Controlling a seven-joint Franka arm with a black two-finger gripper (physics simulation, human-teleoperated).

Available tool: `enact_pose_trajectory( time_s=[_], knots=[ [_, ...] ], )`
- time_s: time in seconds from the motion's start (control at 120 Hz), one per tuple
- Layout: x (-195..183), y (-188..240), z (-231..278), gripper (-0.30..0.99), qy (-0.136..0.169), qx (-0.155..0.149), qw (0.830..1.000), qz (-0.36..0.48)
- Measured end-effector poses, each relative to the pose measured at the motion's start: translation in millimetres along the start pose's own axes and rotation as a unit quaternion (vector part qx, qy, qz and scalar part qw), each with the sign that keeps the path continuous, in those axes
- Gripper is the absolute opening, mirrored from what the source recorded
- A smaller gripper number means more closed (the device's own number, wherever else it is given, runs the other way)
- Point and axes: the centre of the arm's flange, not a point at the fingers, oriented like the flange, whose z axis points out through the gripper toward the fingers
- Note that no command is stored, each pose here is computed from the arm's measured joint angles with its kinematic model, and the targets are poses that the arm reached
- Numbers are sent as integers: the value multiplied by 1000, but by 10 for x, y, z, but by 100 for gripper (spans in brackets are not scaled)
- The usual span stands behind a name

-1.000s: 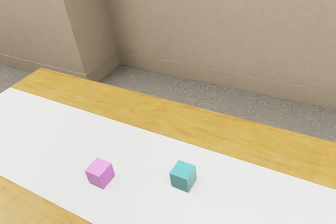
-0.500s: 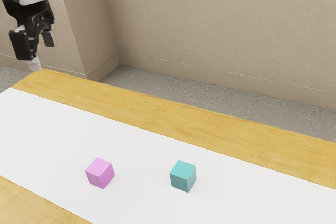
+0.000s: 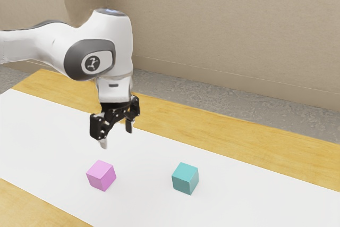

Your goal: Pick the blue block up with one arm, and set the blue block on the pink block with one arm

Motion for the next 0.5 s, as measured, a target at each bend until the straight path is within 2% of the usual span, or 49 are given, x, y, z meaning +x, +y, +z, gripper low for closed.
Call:
enact_pose_trajectory(
  time_s=[0.125, 0.217, 0.325, 0.5],
  knots=[
    [232, -194, 171, 69, 3, 11, 993, 113],
    [502, -260, 239, 69, -1, 29, 976, 216],
    [757, -334, 311, 69, -6, 55, 939, 340],
    [981, -433, 494, 69, -16, 83, 858, 506]
  ],
)
